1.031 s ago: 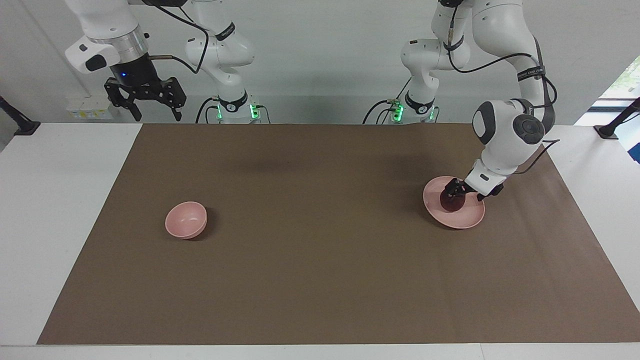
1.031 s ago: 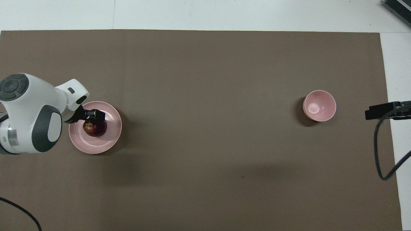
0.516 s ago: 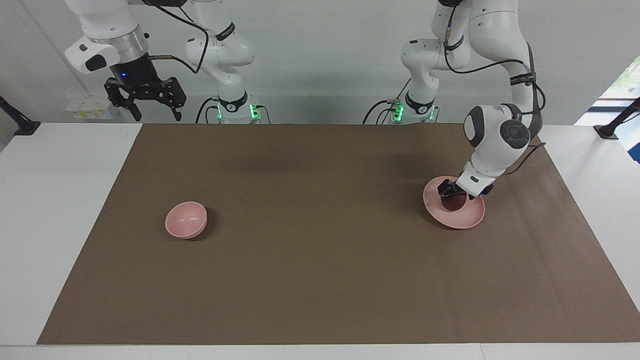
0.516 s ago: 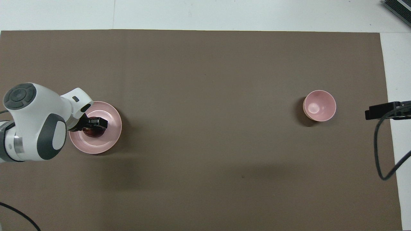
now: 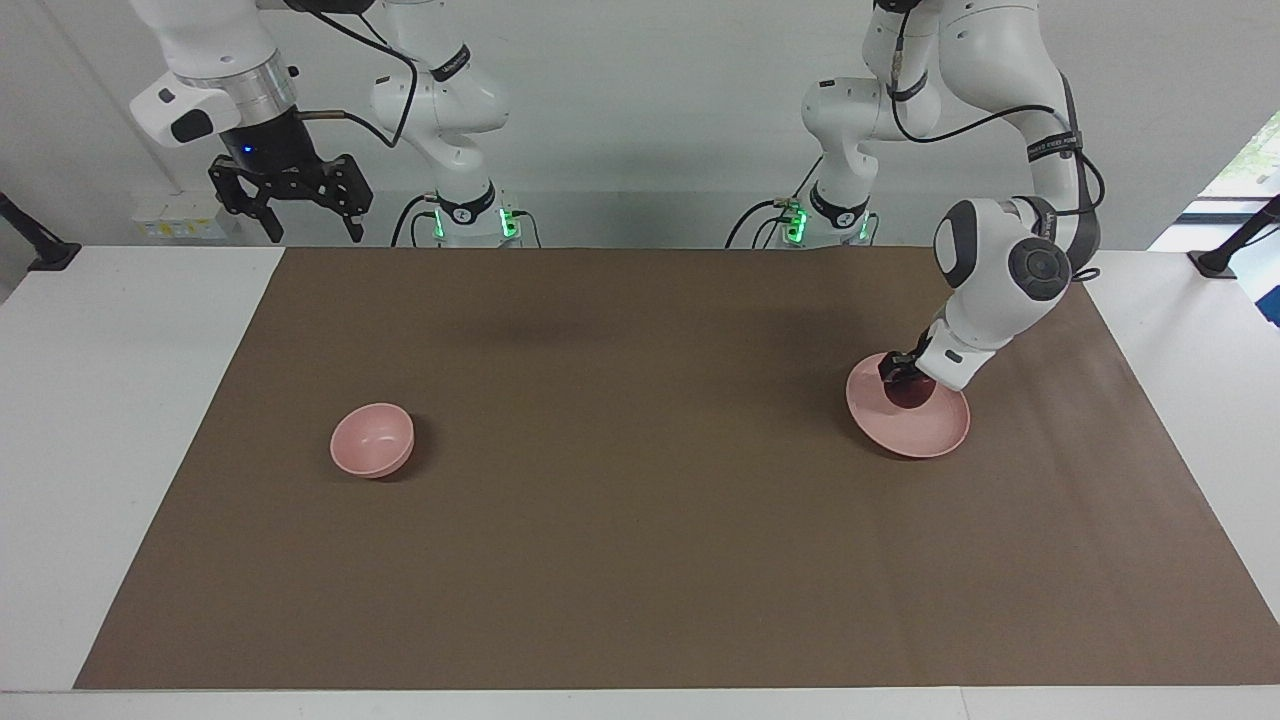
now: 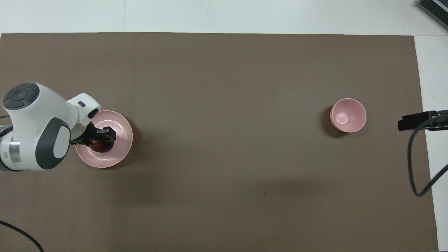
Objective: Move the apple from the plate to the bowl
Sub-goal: 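Reach the left gripper down over the red apple on the plate, then close the left gripper on the red apple and lift it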
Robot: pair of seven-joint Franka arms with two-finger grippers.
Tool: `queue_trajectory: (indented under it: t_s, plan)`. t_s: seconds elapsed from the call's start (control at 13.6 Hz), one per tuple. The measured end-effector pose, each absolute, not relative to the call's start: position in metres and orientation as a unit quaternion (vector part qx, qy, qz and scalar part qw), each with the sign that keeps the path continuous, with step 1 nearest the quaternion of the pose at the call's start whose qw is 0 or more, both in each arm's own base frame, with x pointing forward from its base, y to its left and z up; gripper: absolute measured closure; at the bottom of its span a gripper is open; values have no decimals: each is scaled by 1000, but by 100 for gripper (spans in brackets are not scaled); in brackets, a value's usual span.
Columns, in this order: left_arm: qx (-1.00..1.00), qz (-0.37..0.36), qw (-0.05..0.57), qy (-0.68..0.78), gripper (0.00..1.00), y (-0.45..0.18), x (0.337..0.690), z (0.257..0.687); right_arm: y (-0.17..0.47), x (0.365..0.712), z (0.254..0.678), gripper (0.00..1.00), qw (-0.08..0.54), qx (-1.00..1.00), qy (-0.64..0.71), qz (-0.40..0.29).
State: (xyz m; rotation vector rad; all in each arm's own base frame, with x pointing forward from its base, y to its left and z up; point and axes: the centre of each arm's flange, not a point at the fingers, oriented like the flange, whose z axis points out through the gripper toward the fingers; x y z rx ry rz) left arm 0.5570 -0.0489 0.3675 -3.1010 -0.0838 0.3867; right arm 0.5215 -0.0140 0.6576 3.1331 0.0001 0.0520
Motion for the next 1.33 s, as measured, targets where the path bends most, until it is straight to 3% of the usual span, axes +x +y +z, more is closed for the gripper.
queue_trajectory:
  t_s: [0.52, 0.81, 1.03, 1.33]
  plan:
    - [-986, 163, -13, -41, 27, -59, 582, 404, -14, 522, 658, 0, 4, 1000, 0, 17]
    - [-979, 171, -83, -69, 27, -74, 589, 449, -14, 522, 658, 0, 4, 1000, 0, 17]
    - [-979, 156, -113, -71, 27, -82, 595, 477, -12, 521, 658, 0, 4, 1000, 11, 16]
    - [-968, 187, -136, -98, 27, -99, 588, 496, -2, 520, 657, 0, -14, 999, 49, 13]
